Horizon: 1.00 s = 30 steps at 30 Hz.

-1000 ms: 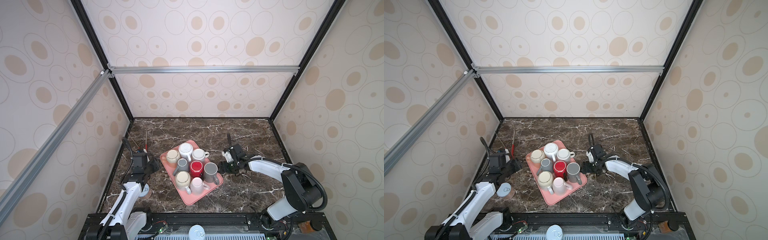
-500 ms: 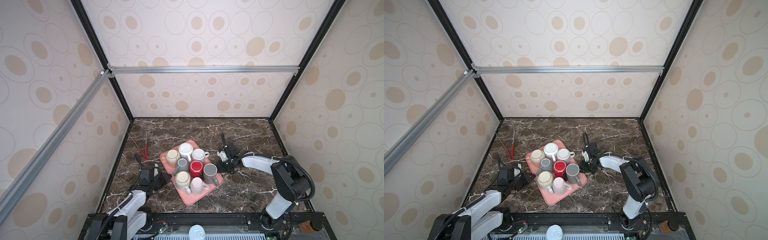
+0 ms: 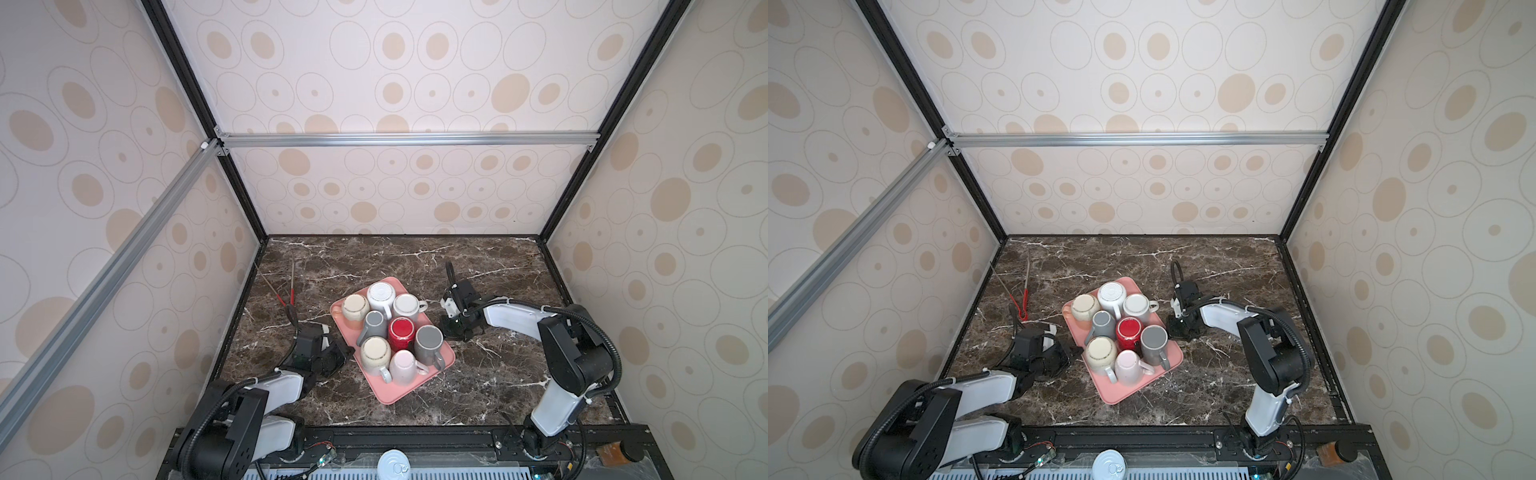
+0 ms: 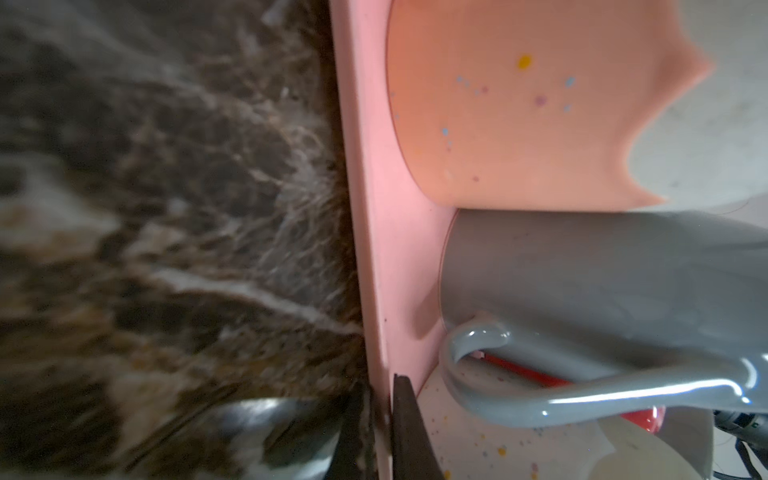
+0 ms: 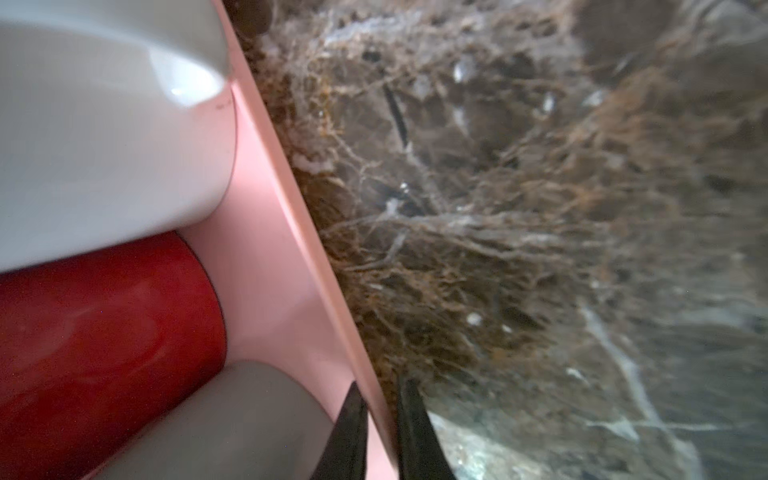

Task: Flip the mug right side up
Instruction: 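Move both grippers down to opposite edges of the pink tray and grip them, then slide the pink tray farther from the robot with both grippers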

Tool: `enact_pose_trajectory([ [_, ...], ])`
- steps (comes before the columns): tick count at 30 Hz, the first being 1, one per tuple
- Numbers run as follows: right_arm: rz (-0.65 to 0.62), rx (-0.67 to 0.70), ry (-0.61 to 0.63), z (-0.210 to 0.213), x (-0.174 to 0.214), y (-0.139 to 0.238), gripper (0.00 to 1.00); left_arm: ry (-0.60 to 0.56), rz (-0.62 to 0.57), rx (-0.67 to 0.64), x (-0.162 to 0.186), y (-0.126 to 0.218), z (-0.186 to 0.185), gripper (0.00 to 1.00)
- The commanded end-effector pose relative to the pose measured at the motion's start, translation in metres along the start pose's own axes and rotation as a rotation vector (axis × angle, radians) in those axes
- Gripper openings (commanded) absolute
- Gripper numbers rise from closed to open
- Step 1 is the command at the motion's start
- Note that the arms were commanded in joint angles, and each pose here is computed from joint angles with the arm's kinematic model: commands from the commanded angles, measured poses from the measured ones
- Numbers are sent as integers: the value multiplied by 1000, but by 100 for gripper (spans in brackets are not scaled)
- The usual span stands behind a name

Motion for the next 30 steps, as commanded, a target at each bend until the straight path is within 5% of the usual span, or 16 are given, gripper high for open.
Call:
enact_pose_trajectory([
  [1,61,174,-118,-54,8,-5,15,-87,-31,173,-17,-13,-50,4],
  [7,36,58,-239,-81,-14,5,9,-123,-4,249,-25,-61,-95,0],
  [23,-47,59,-469,-146,-71,40,9,-241,1,359,-58,-216,-199,0],
  [30,-104,73,-523,-153,-55,58,22,-305,-6,355,-69,-260,-230,0],
])
Point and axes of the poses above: each gripper's point midway between its finger pads, its own y axis back along the fingers, its own z axis along the line the jaws close on, x = y × z, the point moved 6 cm from there along y, back along the fingers, and after that the axes turned 1 degree about y, right-handed, at the moved point
